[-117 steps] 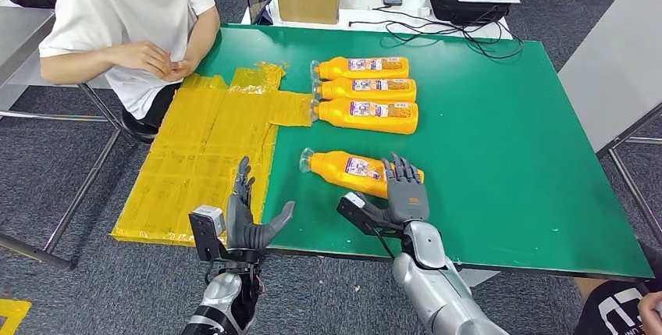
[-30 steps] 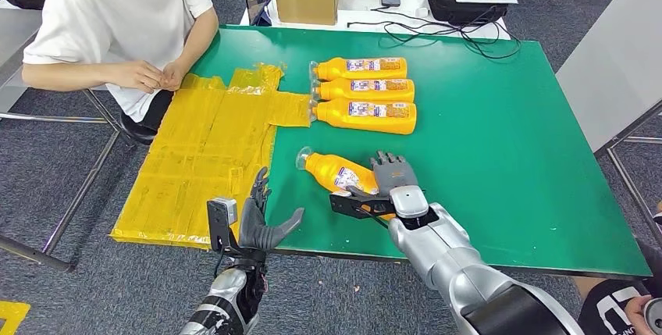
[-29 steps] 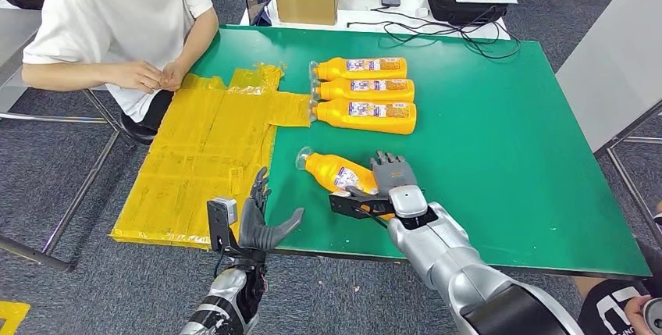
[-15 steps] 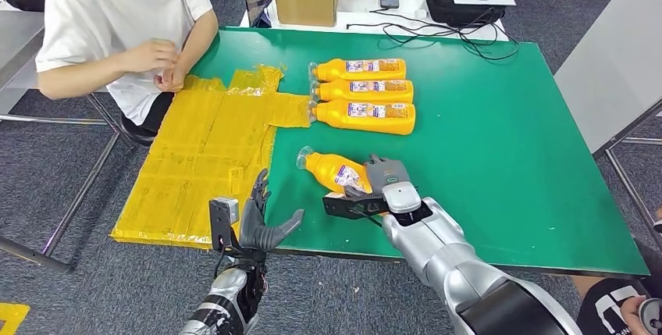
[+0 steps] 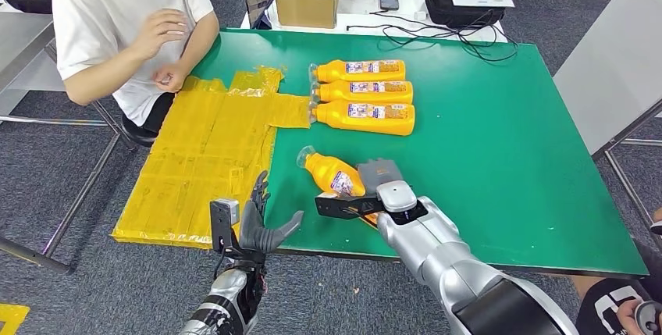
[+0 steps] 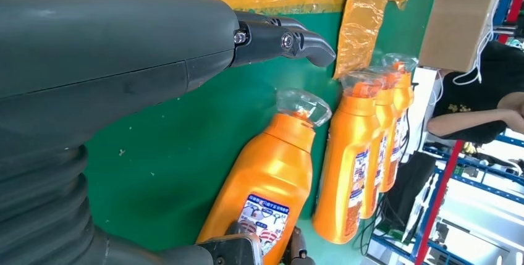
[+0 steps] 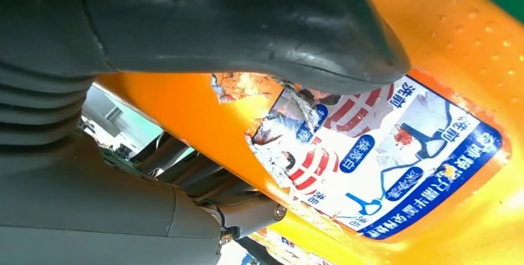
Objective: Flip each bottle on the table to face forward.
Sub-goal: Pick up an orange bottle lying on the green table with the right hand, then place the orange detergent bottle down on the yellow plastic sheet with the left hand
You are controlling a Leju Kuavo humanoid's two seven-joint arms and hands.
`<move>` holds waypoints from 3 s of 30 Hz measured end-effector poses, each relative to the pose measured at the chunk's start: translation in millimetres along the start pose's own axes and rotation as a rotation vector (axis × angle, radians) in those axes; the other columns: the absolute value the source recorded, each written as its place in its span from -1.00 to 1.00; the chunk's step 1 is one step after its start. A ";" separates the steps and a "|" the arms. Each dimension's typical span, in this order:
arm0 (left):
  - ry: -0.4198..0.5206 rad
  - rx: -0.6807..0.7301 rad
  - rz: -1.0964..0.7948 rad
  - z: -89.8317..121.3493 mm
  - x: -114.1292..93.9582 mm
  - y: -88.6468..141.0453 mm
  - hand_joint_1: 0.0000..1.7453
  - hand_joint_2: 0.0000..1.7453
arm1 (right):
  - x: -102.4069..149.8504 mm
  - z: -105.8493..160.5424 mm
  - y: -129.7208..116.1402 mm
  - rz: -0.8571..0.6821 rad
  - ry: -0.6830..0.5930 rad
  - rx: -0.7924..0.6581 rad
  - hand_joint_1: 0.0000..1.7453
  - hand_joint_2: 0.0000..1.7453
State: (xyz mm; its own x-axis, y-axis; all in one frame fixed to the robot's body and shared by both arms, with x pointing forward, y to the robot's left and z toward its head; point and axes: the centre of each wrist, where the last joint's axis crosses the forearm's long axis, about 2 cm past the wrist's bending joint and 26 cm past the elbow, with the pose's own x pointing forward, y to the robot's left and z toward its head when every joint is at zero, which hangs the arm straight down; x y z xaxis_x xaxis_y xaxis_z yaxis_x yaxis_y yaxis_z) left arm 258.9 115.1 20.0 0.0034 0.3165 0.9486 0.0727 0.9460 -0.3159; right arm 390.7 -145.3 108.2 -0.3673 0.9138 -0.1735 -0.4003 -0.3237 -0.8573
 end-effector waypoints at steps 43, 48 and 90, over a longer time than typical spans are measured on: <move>0.000 0.017 0.104 2.8 -3.7 -1.4 -1.00 1.00 | 21.6 21.4 43.4 -1.122 -0.464 -0.520 1.00 1.00; -0.018 0.027 0.129 0.8 -0.6 -1.9 -1.00 1.00 | 25.8 27.5 44.2 -1.153 -0.473 -0.585 1.00 1.00; -0.054 -0.537 0.251 -1.2 37.4 -48.7 -1.00 1.00 | 56.4 80.8 60.4 -0.647 -0.688 -0.816 1.00 1.00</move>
State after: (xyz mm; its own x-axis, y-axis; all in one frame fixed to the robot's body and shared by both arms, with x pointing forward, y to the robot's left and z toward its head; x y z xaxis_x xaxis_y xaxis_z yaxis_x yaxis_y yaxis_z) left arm 256.7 80.7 71.0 0.0363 0.5424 0.8394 0.5708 0.6782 -0.4629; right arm 278.0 -133.1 85.7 -0.7588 0.4509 0.4700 -0.1241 0.6083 -0.7839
